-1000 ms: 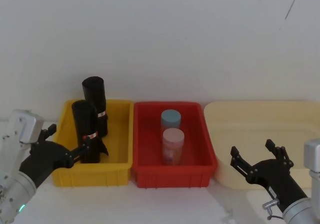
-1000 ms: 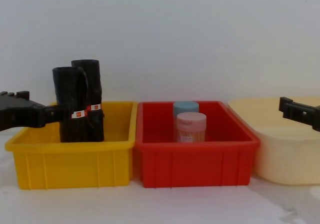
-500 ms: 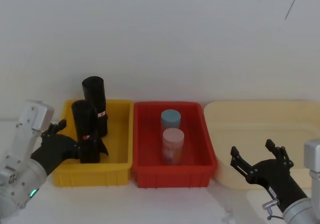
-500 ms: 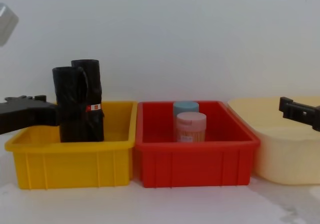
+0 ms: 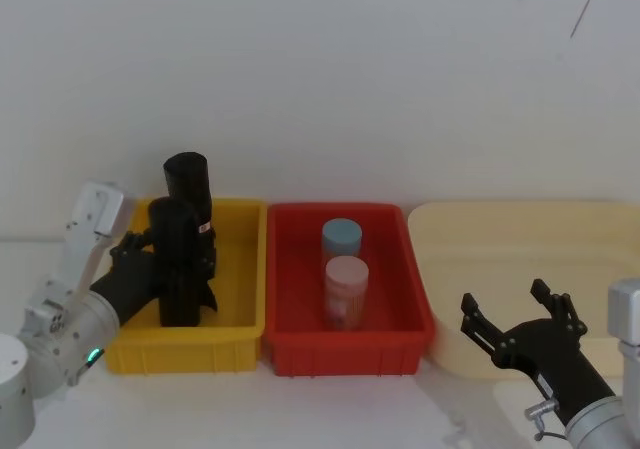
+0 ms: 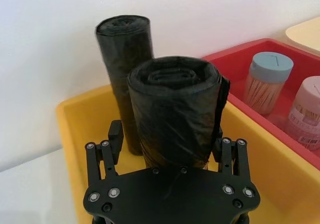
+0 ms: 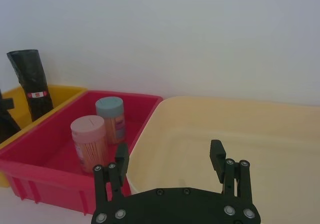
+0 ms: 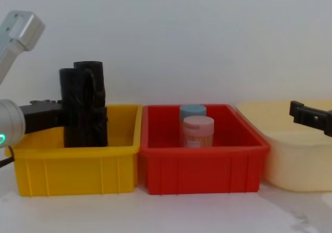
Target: Pick up the garbage bag with the one hand and transfer it to the other hand.
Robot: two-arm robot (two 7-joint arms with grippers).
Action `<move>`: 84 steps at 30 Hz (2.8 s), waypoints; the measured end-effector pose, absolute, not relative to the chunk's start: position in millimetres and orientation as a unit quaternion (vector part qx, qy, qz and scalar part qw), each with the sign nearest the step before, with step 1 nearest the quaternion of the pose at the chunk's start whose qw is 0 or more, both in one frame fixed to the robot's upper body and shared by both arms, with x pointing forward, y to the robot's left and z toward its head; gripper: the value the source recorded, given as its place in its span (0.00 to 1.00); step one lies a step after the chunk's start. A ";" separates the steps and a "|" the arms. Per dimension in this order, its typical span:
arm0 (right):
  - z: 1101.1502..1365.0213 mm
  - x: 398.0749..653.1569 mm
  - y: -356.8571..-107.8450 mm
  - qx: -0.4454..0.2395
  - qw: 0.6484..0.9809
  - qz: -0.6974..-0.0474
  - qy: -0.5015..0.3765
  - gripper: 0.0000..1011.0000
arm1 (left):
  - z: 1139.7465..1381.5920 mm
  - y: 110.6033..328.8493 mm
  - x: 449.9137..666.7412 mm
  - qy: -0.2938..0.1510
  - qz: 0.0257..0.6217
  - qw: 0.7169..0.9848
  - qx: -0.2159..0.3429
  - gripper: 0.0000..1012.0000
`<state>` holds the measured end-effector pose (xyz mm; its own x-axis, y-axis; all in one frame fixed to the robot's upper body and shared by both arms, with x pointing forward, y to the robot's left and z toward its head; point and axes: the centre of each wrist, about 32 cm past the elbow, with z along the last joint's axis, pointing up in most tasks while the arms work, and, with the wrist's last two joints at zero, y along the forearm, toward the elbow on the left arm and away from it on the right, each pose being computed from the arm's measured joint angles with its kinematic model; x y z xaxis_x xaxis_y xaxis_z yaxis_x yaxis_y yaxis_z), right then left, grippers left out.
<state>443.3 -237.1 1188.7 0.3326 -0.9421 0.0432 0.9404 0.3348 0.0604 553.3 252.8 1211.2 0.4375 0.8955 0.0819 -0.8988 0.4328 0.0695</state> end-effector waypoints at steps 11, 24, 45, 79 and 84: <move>1188.7 443.3 -237.1 0.012 0.816 -0.577 -0.035 0.99 | 1211.4 247.6 570.4 -0.010 0.512 0.857 0.053 0.86; 1188.7 443.3 -237.1 0.012 0.816 -0.577 -0.035 0.99 | 1211.7 244.9 578.6 -0.007 0.503 0.863 0.054 0.53; 1188.7 443.3 -237.1 0.012 0.816 -0.577 -0.035 0.99 | 1224.3 243.9 577.6 -0.022 0.497 0.867 0.039 0.44; 1188.7 443.3 -237.1 0.012 0.816 -0.577 -0.035 0.99 | 1272.2 236.7 561.7 -0.066 0.417 0.907 0.011 0.44; 1188.7 443.3 -237.1 0.012 0.816 -0.577 -0.035 0.99 | 1276.3 233.5 560.6 -0.061 0.386 0.921 0.000 0.44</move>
<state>443.3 -237.1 1188.7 0.3326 -0.9421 0.0433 0.9404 0.3348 0.0604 560.6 233.5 1276.3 0.6947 0.7105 0.1126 -0.7104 0.7022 -0.0481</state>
